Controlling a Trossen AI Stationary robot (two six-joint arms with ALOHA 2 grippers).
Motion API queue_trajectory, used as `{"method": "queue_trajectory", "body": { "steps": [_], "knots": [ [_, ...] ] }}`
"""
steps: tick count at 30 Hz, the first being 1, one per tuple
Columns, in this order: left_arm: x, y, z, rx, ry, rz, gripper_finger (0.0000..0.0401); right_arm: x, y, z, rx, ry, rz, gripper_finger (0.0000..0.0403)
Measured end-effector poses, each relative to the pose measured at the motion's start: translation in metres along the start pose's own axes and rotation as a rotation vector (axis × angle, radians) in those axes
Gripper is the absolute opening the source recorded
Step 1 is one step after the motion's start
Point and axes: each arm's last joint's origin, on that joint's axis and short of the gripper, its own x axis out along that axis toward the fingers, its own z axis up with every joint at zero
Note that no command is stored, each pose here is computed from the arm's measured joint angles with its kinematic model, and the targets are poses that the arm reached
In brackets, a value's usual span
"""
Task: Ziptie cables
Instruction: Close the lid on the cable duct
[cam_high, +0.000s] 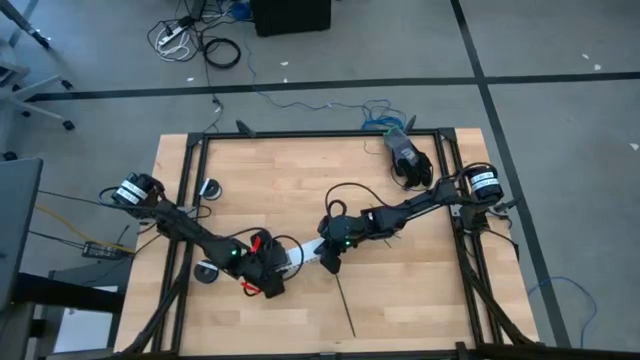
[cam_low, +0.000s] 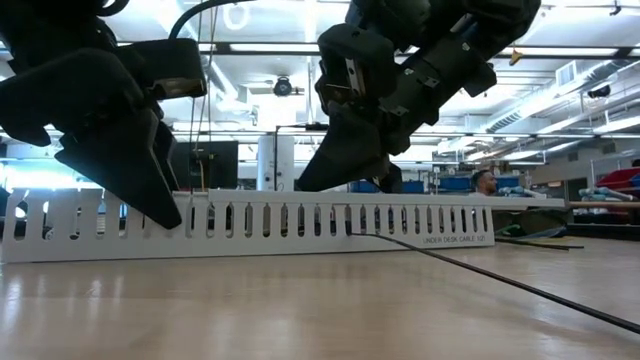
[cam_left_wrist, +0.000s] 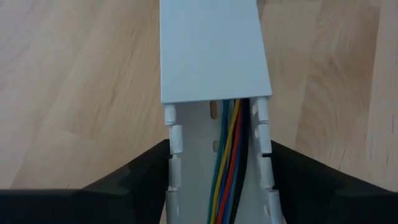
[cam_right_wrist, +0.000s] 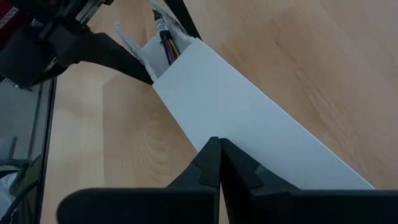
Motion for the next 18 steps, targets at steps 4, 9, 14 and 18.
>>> {"method": "queue_trajectory", "body": {
  "steps": [4,9,14,18],
  "knots": [
    [0.000,0.000,0.001,-0.004,-0.009,0.003,0.0255,0.000,0.000,0.001,-0.011,-0.008,0.018,0.0000],
    [0.004,0.001,0.005,-0.024,-0.046,0.019,0.0264,0.002,0.000,0.001,0.009,-0.006,0.055,0.0000],
    [0.012,0.001,0.002,-0.017,-0.021,0.024,0.0264,0.003,0.000,0.001,-0.003,-0.012,0.045,0.0000],
    [0.013,0.001,0.001,-0.010,0.003,0.012,0.0264,0.002,-0.001,0.002,-0.010,-0.014,0.032,0.0000]
  ]
}}
